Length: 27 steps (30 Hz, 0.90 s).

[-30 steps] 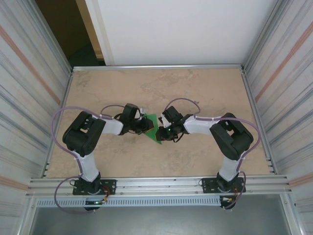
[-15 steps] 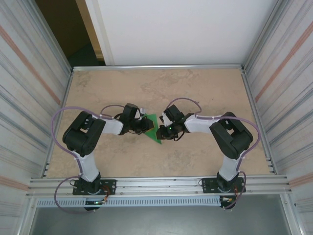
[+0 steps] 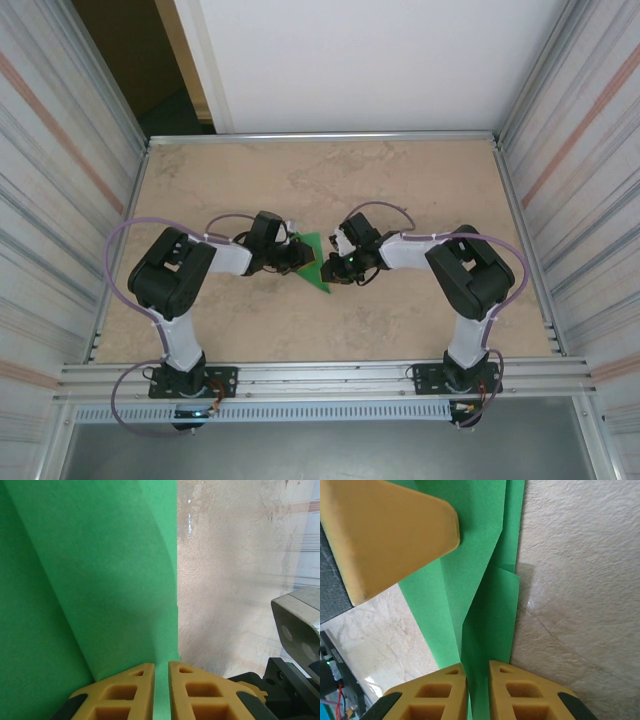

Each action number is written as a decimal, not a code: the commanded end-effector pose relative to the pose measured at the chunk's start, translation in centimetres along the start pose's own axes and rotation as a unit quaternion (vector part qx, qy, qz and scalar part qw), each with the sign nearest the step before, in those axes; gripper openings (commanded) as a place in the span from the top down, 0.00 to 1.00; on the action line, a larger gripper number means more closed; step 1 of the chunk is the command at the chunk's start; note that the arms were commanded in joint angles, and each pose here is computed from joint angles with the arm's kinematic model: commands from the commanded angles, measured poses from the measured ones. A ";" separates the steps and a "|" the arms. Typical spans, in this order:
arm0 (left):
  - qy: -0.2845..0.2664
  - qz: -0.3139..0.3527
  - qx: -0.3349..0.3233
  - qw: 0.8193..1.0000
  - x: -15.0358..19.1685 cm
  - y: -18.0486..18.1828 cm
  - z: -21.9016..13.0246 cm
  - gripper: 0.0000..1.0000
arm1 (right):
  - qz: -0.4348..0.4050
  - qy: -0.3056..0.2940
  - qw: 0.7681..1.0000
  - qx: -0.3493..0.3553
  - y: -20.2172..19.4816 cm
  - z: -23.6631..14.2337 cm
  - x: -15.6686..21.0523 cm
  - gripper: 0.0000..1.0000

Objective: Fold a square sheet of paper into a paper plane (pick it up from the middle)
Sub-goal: Fourth fold the wing at the center of the table.

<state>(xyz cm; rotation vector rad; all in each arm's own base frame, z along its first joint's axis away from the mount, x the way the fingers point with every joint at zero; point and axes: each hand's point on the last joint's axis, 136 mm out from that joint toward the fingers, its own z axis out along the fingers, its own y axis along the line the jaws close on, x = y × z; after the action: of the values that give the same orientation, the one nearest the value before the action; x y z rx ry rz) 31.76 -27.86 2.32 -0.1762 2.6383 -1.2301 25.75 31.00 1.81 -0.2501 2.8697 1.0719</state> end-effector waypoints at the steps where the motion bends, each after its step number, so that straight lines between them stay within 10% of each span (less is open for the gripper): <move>1: 0.038 -0.032 -0.073 0.996 2.7 4.0 0.3 0.84 | 0.022 0.022 1.000 0.003 -1.3 1.0 1.1 0.84; 13: 0.040 -0.030 -0.077 0.996 2.7 4.1 0.2 0.84 | 0.004 -0.070 0.997 -0.011 0.9 -4.1 -1.9 0.69; 27: 0.040 -0.033 -0.078 0.996 2.7 4.1 0.2 0.85 | -0.038 -0.007 0.999 -0.020 3.2 -0.2 -0.3 0.95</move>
<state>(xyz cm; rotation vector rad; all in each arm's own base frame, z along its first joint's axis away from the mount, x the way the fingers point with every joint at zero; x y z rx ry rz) 31.77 -27.79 2.25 -0.1826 2.6551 -1.2154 25.46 33.10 4.69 -0.3242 2.7768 1.1237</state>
